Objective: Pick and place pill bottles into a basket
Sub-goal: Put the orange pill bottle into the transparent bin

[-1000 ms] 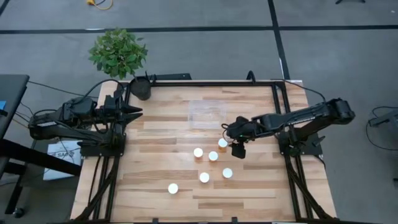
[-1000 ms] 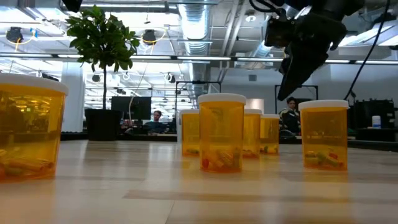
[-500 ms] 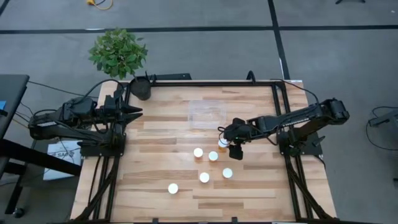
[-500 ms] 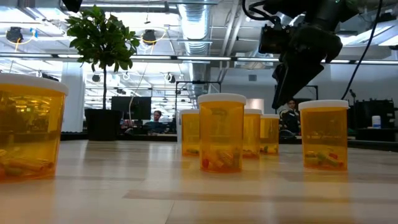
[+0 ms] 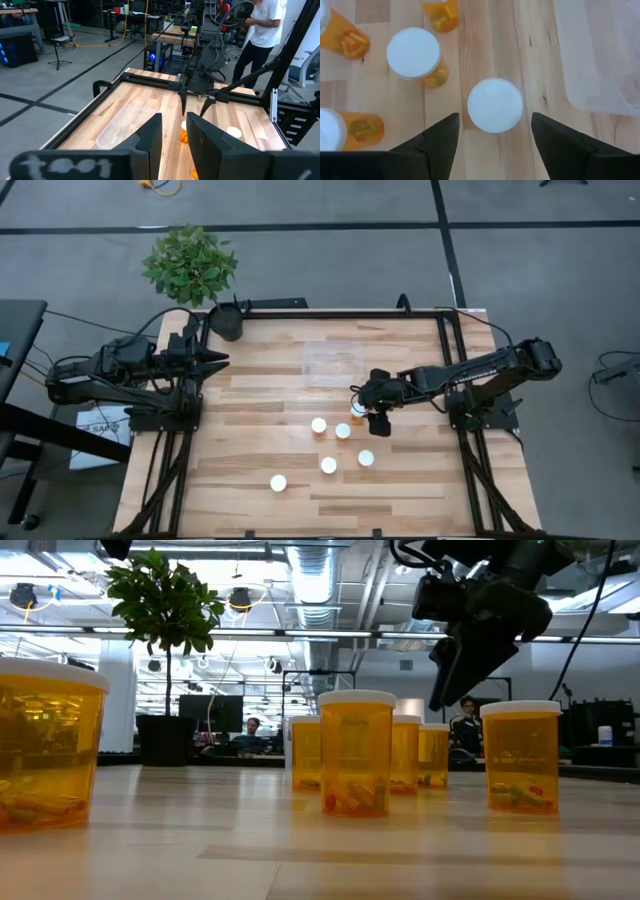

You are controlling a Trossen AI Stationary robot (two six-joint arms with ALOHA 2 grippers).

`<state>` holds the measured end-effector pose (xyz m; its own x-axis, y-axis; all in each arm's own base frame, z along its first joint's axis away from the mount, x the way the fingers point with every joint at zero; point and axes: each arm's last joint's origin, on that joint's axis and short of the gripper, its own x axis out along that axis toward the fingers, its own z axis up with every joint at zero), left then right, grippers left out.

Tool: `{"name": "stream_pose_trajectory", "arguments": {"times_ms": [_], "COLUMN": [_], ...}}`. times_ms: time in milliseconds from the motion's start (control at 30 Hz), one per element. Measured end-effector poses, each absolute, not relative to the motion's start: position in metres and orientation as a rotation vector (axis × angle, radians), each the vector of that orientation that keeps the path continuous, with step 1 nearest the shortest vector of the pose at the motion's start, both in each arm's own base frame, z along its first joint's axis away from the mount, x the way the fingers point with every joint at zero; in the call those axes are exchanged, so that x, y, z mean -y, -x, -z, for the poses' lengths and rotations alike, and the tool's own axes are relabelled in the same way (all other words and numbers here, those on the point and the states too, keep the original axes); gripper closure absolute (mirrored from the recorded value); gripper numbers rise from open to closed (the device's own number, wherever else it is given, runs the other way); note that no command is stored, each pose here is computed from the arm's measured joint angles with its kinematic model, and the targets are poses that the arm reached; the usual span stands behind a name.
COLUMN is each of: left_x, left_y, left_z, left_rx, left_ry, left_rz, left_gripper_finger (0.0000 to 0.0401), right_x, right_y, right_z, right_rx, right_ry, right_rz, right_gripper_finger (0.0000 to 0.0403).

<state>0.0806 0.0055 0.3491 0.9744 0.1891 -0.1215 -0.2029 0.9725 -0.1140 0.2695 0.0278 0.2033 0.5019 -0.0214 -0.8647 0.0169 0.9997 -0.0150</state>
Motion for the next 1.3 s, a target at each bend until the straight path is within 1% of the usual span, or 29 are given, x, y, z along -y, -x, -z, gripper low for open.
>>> {"name": "stream_pose_trajectory", "arguments": {"times_ms": [467, 567, 633, 700, 867, 1067, 1300], "left_x": [-0.005, -0.005, -0.005, -0.005, -0.005, -0.005, -0.005], "left_y": [-0.081, -0.081, -0.080, -0.080, -0.081, -0.081, -0.081], "left_z": [-0.349, -0.349, -0.349, -0.349, -0.349, -0.349, -0.349], "left_rx": [-0.110, -0.110, -0.110, -0.110, -0.109, -0.110, -0.110], "left_ry": [0.126, 0.126, 0.126, 0.126, 0.127, 0.127, 0.127], "left_rz": [-0.198, -0.198, -0.198, -0.198, -0.198, -0.195, -0.195], "left_gripper_finger": [0.0324, 0.0324, 0.0324, 0.0324, 0.0324, 0.0324, 0.0324], "right_x": [-0.028, -0.028, -0.028, -0.029, -0.031, -0.031, -0.031], "right_y": [-0.270, -0.271, -0.277, -0.279, -0.295, -0.302, -0.303], "right_z": [-0.204, -0.209, -0.210, -0.207, -0.208, -0.212, -0.213], "right_rx": [-1.042, -1.053, -1.075, -1.147, -1.204, -1.201, -1.197], "right_ry": [0.002, -0.003, 0.000, 0.008, 0.053, 0.087, 0.084], "right_rz": [0.023, 0.027, 0.029, 0.032, 0.001, -0.020, -0.019], "right_gripper_finger": [0.0163, 0.0163, 0.0163, 0.0163, 0.0163, 0.0162, 0.0134]}}
